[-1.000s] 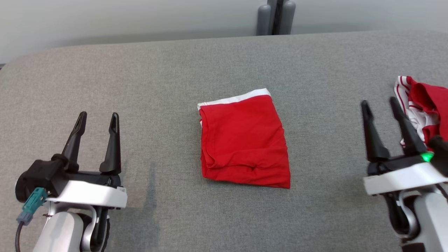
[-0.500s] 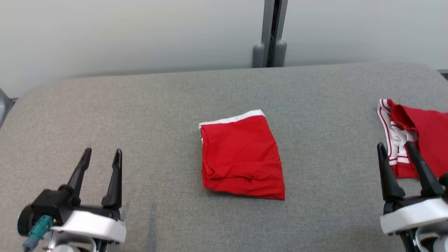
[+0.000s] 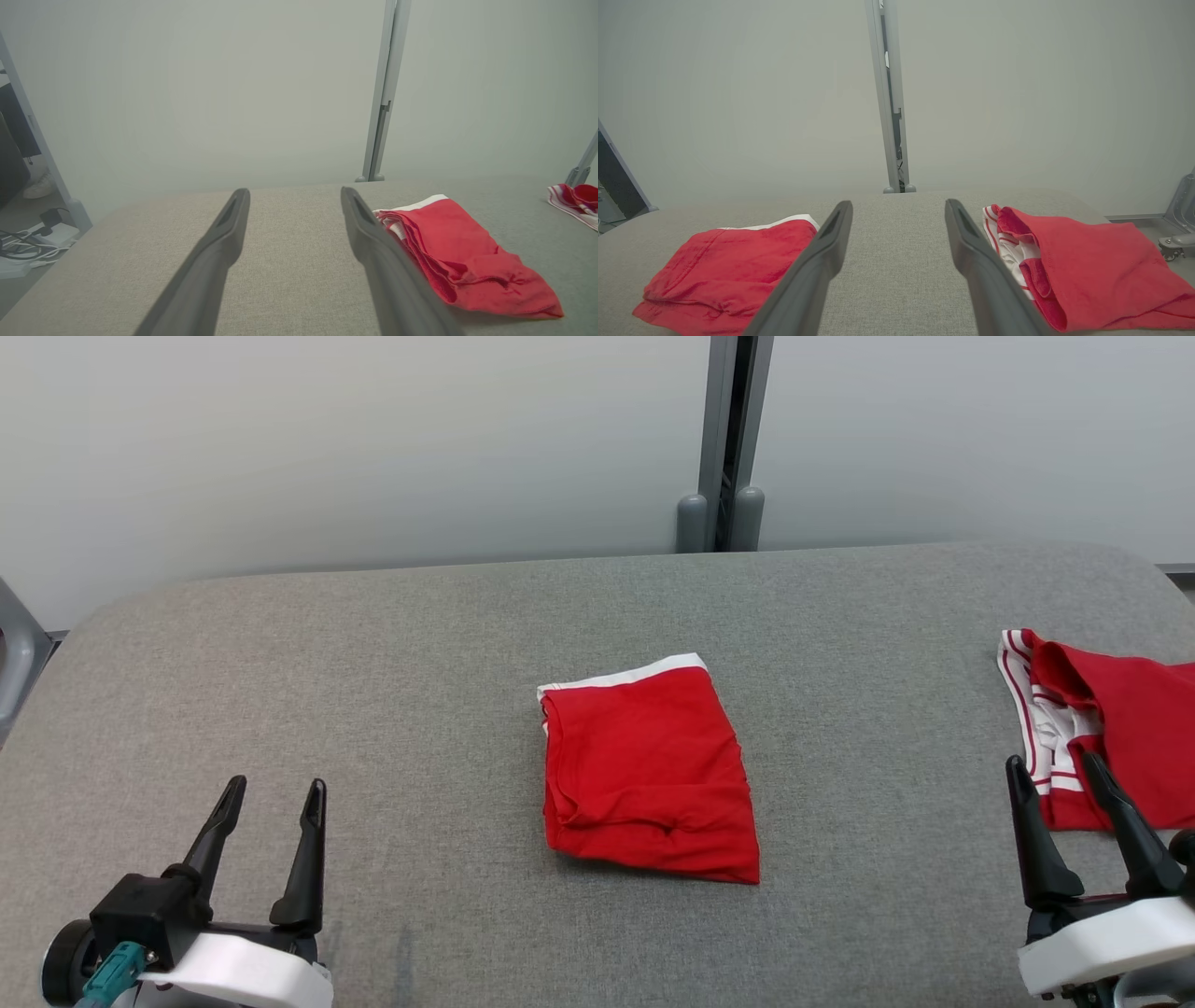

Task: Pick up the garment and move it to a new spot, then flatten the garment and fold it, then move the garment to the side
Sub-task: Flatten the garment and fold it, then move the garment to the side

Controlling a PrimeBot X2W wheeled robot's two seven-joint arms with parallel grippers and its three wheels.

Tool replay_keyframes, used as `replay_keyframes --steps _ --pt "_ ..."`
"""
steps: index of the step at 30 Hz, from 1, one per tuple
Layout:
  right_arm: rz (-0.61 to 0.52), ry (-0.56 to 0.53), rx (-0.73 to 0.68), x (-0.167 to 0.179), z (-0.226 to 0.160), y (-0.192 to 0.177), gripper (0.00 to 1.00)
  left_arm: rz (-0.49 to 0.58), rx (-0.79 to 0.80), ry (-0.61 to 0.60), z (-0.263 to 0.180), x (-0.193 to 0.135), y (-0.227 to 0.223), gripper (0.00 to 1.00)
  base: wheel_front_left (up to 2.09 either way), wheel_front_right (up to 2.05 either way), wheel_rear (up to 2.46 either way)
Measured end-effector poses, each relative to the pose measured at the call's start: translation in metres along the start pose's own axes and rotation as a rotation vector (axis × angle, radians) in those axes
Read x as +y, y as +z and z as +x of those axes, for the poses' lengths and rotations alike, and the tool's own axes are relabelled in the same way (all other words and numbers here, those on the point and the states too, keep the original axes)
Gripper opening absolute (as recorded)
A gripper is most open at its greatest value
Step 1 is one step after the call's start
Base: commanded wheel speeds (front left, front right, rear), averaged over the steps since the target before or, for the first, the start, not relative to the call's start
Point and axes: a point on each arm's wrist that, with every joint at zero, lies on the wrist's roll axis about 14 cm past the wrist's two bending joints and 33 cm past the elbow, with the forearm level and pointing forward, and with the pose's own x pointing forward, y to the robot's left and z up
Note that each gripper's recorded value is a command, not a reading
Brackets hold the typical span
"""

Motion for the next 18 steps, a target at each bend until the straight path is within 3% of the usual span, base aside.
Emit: replay_keyframes --steps 18 --pt "-0.002 0.007 0.021 0.0029 0.0026 -0.0053 1.0 0.008 0.004 0.007 0.0 -0.001 0.0015 1.0 0.0 0.0 0.0"
